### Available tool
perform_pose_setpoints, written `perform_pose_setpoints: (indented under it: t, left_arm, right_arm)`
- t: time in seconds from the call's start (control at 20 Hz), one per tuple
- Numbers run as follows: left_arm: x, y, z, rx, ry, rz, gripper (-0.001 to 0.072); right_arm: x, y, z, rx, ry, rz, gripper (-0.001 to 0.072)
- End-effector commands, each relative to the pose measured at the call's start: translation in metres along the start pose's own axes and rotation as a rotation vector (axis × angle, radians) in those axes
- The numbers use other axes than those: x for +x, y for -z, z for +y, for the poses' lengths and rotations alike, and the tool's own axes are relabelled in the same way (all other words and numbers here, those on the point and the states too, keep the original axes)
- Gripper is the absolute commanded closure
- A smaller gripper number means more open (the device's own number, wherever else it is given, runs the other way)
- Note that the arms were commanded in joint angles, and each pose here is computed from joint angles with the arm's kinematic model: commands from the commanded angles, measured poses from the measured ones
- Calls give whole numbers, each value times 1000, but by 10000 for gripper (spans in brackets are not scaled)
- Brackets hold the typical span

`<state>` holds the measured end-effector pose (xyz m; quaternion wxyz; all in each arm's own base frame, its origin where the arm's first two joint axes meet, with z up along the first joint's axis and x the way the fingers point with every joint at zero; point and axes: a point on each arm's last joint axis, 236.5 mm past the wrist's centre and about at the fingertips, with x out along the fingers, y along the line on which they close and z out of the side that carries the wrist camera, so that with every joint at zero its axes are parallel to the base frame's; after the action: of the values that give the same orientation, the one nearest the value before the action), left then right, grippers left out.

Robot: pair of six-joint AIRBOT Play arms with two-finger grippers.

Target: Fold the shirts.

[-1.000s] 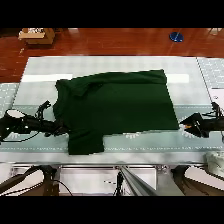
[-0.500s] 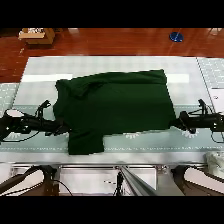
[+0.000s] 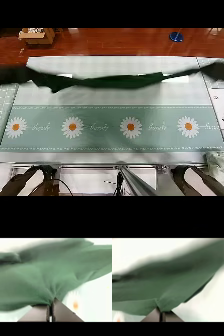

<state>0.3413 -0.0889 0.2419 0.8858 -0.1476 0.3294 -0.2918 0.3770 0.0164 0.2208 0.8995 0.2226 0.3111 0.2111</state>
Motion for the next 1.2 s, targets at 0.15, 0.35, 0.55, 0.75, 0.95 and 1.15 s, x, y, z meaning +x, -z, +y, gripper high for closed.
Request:
perform_pose_setpoints:
  t: [0.15, 0.35, 0.55, 0.75, 0.95, 1.15]
  left_arm:
    - [-214, -121, -207, 580, -174, -608, 680]
    - [-278, -95, -240, 574, -329, -741, 680]
    - [-280, -27, -227, 456, -421, -583, 680]
    - [-277, 18, -208, 411, -501, -435, 680]
    - [-271, 31, -205, 370, -490, -377, 681]
    - [-237, 23, -167, 320, -467, -238, 681]
  right_arm:
    - [-211, -125, 184, -448, 232, -697, 685]
    - [-285, -94, 215, -471, 435, -793, 686]
    - [-297, -32, 215, -411, 527, -671, 686]
    - [-305, 5, 209, -396, 599, -579, 686]
    - [-293, 43, 193, -361, 625, -398, 687]
    - [-273, 45, 152, -303, 632, -211, 687]
